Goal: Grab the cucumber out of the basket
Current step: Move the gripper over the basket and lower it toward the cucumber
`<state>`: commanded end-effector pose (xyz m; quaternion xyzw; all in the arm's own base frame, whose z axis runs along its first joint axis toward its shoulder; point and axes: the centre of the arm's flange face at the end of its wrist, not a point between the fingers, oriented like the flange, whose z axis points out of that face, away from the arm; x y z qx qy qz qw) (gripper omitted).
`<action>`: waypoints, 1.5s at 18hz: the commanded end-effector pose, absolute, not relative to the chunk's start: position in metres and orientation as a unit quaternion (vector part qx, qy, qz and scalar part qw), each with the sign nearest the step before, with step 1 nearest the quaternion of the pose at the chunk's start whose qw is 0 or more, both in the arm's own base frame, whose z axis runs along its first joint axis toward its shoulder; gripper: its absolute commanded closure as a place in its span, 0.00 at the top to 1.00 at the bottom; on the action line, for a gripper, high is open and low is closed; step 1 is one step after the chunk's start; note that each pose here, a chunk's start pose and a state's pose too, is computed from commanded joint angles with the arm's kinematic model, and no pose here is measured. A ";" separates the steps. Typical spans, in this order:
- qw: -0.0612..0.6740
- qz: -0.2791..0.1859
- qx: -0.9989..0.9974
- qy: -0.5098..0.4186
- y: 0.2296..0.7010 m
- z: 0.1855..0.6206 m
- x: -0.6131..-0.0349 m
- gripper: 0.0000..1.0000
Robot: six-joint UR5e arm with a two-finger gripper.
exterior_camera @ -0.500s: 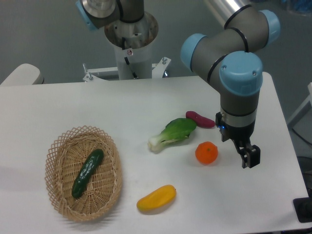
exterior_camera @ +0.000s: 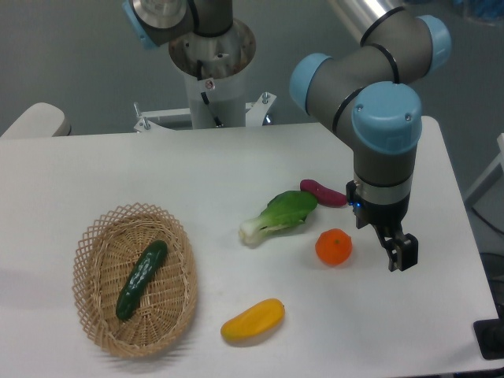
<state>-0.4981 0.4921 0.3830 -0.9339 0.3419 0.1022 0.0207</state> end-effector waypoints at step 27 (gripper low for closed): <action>0.015 0.002 -0.998 -0.058 0.614 0.282 -0.220 1.00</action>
